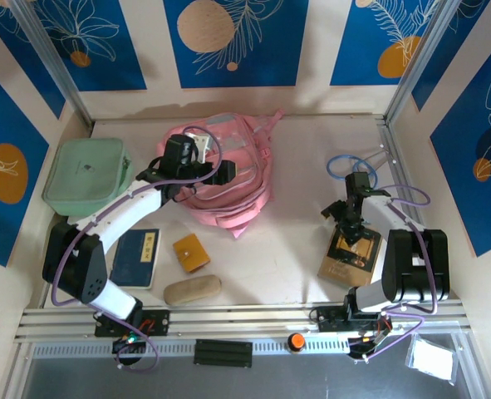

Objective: Pack the student bag

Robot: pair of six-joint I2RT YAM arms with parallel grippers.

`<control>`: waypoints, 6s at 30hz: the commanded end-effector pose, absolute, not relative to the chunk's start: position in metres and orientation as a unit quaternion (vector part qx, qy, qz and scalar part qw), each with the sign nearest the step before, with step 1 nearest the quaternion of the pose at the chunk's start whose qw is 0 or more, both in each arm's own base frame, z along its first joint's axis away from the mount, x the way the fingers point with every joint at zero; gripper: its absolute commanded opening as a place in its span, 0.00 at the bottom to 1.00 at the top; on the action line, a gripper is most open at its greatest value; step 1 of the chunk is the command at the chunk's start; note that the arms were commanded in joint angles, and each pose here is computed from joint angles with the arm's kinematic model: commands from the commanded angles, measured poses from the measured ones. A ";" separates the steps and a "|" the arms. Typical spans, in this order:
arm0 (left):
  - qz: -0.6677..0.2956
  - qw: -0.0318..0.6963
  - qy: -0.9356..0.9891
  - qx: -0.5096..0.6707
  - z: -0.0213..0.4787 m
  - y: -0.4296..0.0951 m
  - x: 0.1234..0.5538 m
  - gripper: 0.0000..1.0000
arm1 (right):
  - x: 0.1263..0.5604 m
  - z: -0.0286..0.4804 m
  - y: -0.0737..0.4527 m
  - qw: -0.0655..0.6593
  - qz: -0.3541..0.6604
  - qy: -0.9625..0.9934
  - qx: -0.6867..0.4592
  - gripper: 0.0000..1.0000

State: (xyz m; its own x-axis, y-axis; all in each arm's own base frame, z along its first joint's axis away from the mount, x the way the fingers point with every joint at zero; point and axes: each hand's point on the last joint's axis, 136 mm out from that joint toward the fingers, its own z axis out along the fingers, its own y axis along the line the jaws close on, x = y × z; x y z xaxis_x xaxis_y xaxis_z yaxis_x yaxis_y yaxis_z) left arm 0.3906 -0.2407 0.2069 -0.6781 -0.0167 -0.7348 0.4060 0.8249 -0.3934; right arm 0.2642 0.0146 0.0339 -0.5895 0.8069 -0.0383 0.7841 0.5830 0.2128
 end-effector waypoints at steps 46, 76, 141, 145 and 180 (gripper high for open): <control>-0.332 0.126 0.921 0.163 0.086 -0.458 0.314 0.87 | 0.271 0.033 0.014 0.080 0.116 0.923 0.357 0.42; -0.261 0.072 0.956 0.112 0.031 -0.441 0.315 0.55 | 0.278 0.018 0.062 0.027 0.225 0.917 0.329 0.22; -0.275 0.116 0.953 0.047 0.102 -0.370 0.339 0.35 | 0.345 0.032 0.145 0.028 0.385 0.895 0.225 0.19; -0.240 0.142 0.959 0.038 0.105 -0.356 0.345 0.34 | 0.344 0.026 0.139 0.028 0.358 0.904 0.233 0.18; -0.205 0.094 0.974 0.028 0.060 -0.347 0.288 0.48 | 0.334 0.012 0.137 0.003 0.326 0.915 0.237 0.15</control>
